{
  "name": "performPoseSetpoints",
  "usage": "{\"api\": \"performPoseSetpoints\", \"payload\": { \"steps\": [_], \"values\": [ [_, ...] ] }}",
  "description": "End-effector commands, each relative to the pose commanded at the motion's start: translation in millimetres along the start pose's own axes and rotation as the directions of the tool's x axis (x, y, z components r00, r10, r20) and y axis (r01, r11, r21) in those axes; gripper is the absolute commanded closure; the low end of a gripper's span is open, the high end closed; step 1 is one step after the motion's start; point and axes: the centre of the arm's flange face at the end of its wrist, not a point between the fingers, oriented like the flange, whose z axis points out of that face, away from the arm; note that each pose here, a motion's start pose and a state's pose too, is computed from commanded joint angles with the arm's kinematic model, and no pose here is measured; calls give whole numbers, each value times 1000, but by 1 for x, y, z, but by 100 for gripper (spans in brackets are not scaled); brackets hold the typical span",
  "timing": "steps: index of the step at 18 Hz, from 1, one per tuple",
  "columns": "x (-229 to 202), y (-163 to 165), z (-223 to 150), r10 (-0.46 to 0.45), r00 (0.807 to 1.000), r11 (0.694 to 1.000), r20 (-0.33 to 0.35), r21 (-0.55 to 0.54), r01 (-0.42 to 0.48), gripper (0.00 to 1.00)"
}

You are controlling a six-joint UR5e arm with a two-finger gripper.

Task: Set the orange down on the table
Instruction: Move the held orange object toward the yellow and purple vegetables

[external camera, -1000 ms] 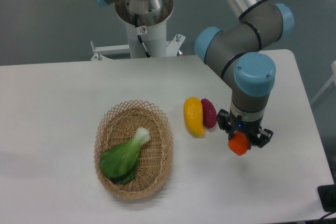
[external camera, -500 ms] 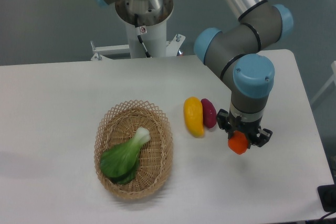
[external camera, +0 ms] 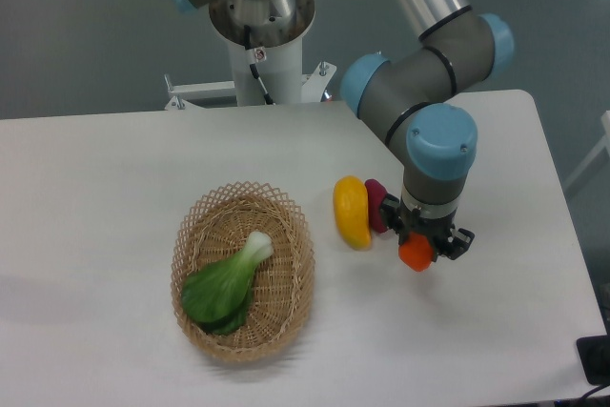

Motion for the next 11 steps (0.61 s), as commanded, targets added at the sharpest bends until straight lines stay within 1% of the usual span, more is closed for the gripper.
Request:
{"api": "performPoseSetpoints", "payload": {
  "steps": [2,6,11],
  "values": [
    [3,3,3,3,1000,999,19,-33,-2,57],
    [4,2,7,2,1000,999,19,-36,-1,56],
    [11,-9,15,-20,999,997,30,-74,22,52]
  ]
}}
